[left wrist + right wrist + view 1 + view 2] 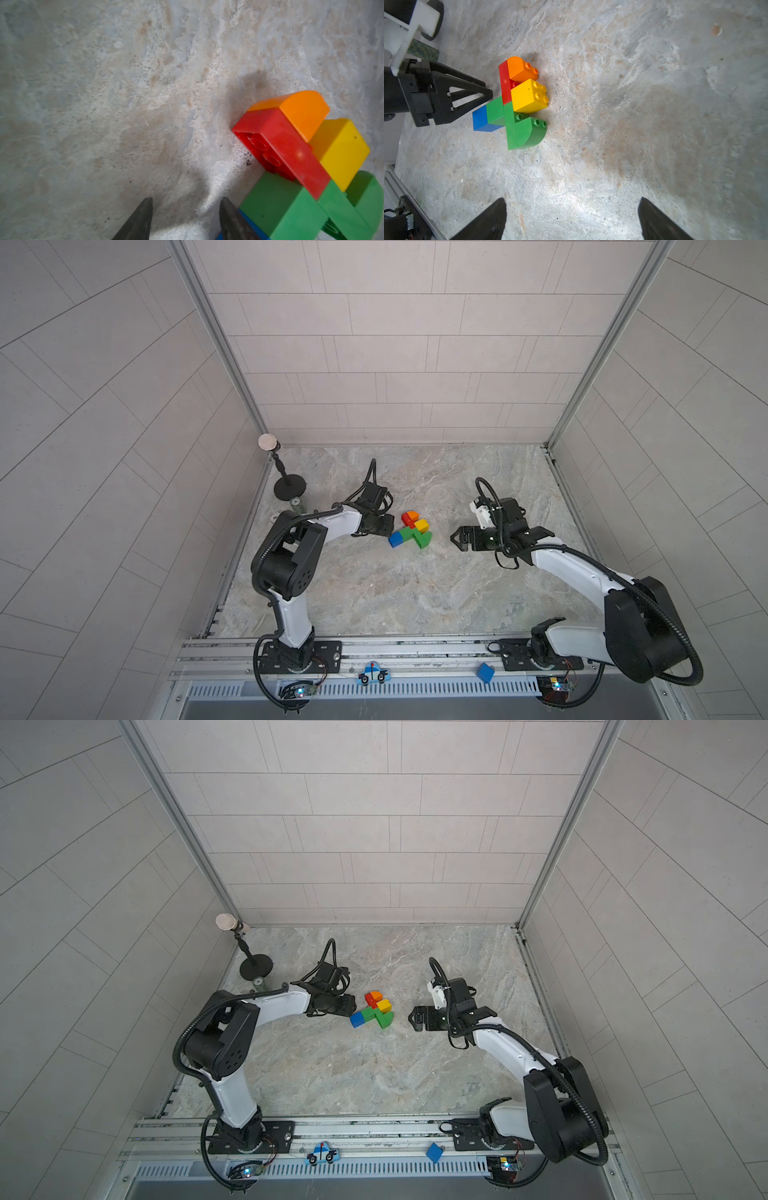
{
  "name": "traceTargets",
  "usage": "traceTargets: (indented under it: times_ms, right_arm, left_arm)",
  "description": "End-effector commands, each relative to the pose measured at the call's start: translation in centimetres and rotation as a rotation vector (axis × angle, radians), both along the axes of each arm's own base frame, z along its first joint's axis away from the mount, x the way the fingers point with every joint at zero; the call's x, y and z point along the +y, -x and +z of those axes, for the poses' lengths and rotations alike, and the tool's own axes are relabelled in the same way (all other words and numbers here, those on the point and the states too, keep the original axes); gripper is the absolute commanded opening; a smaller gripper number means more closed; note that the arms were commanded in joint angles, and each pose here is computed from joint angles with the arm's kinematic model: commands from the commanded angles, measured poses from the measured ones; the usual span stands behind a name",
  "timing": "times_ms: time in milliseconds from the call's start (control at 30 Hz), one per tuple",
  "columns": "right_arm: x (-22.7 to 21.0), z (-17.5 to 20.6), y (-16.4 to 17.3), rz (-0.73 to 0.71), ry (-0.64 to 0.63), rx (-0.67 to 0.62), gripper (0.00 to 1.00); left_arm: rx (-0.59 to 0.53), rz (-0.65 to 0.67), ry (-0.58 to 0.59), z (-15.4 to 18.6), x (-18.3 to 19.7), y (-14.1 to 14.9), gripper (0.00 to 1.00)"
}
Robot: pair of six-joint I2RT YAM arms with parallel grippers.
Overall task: Assemble a fork with lego
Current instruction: Adjust the lego brick at the center of the board.
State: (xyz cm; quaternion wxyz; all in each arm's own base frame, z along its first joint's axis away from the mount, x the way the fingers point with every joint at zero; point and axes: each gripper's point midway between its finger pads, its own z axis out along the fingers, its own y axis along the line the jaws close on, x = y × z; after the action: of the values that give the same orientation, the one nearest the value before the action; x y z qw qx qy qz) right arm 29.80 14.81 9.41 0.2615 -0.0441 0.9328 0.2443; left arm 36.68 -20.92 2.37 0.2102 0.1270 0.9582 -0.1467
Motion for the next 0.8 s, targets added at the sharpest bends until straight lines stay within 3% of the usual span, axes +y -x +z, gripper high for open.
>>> traceTargets:
  times_ms: [0, 267, 767]
  right_arm:
    - [-0.9, 0.0, 0.7, 0.001, 0.051, 0.001, 0.99]
    - [-1.4, 0.2, 1.1, -0.008, 0.072, -0.006, 1.0]
    - [-2.1, 0.1, 1.7, -0.026, 0.086, -0.015, 1.0]
  left_arm:
    - [0.036, -0.028, -0.016, -0.5, -0.1, 2.6, 0.56]
    - [0.016, 0.021, -0.019, -0.9, -0.5, 6.0, 0.6]
    - [-0.025, 0.036, 0.003, -0.8, -3.1, 7.4, 0.77]
